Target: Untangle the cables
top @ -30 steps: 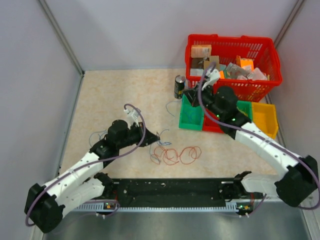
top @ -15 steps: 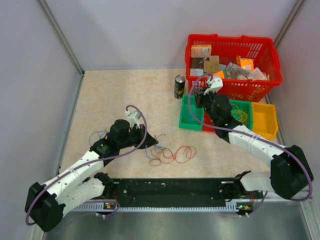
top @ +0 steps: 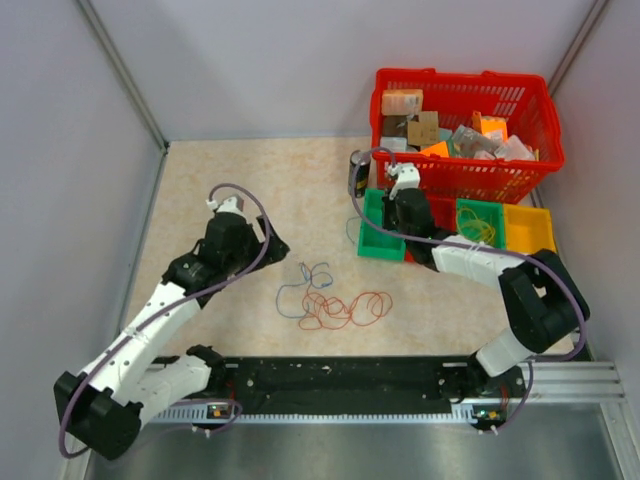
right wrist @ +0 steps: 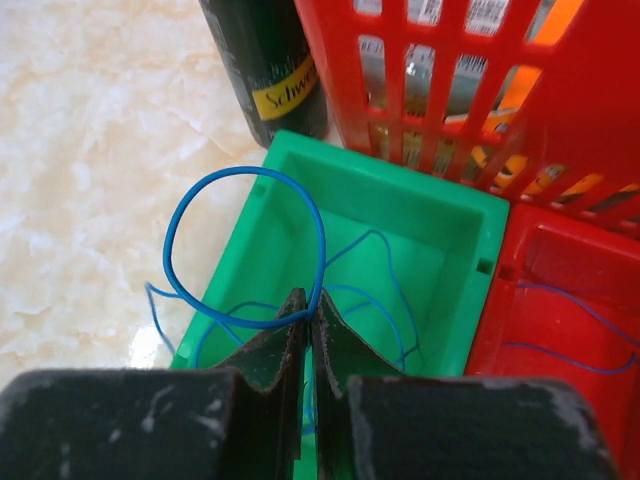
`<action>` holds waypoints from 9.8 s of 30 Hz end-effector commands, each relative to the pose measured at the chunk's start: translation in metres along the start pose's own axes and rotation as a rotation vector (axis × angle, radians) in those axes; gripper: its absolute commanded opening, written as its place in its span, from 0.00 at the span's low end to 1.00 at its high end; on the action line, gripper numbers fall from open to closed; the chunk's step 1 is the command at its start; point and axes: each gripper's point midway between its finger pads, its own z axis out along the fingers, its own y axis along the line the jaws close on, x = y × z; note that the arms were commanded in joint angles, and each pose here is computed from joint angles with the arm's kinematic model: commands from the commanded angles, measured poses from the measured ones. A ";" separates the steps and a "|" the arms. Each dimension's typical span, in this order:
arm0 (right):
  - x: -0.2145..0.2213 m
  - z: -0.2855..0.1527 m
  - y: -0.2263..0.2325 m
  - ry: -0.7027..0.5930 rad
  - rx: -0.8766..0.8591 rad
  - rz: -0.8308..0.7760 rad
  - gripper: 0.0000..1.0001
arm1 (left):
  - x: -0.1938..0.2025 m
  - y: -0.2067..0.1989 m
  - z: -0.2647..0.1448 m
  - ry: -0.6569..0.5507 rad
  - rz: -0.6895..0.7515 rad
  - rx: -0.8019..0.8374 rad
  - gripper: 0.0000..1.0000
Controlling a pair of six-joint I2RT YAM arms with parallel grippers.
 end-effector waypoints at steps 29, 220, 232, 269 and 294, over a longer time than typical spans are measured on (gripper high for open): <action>-0.004 -0.033 0.012 0.241 0.083 -0.146 0.74 | -0.026 0.219 0.016 -0.104 -0.567 -0.606 0.86; 0.013 -0.049 0.033 0.210 0.074 -0.171 0.74 | 0.089 -0.009 0.031 0.191 0.199 0.153 0.74; 0.079 -0.169 0.097 0.334 -0.424 0.194 0.72 | 0.081 -0.003 0.106 0.275 0.341 -0.036 0.55; 0.029 -0.194 0.143 0.234 -0.710 0.195 0.81 | -0.069 -0.138 -0.138 -0.344 0.331 0.595 0.00; -0.088 -0.316 0.183 0.006 -1.313 0.206 0.62 | 0.068 -0.177 -0.169 0.237 0.590 1.344 0.00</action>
